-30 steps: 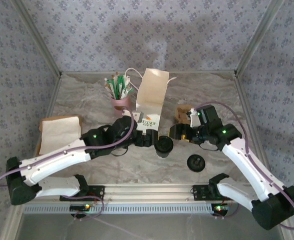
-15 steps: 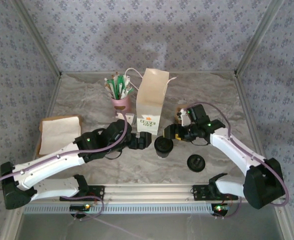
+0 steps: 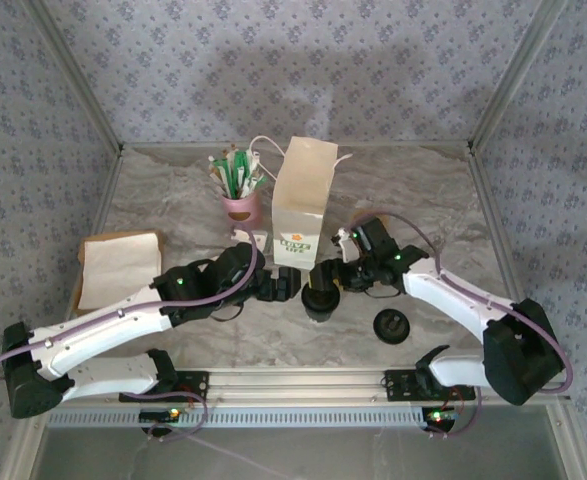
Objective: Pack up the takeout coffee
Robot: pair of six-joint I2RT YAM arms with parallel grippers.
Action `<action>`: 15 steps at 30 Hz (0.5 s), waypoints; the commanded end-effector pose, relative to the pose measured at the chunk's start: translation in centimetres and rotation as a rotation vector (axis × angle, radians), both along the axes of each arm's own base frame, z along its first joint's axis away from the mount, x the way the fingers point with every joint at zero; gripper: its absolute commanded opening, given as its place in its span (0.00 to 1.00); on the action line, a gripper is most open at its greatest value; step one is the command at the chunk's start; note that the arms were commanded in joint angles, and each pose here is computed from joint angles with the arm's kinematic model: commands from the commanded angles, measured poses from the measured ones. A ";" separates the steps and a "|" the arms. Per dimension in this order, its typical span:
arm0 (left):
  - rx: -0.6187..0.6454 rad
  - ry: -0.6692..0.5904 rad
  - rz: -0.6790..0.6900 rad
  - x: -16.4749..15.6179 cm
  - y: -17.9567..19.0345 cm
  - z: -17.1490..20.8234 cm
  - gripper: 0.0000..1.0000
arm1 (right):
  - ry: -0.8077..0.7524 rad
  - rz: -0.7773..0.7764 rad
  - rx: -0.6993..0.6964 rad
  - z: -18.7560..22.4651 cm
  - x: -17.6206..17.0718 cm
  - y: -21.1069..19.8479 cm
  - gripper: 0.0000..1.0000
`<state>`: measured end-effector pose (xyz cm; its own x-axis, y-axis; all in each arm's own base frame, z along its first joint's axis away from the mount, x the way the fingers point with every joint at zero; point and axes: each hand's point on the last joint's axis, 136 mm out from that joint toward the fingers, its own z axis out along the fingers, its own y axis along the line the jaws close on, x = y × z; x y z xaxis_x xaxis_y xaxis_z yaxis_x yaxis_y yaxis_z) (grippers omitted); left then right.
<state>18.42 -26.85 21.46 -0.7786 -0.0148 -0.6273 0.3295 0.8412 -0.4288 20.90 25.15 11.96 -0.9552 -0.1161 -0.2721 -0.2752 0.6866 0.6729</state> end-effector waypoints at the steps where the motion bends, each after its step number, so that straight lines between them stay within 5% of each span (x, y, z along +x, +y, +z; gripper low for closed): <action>1: -0.017 -0.014 0.026 0.5 0.2 0.6 0.99 | 0.005 -0.016 0.033 0.6 -0.8 0.9 0.76; 15: -0.031 -0.042 0.040 0.6 0.9 1.5 0.99 | -0.008 0.041 -0.026 2.8 -4.2 1.3 0.83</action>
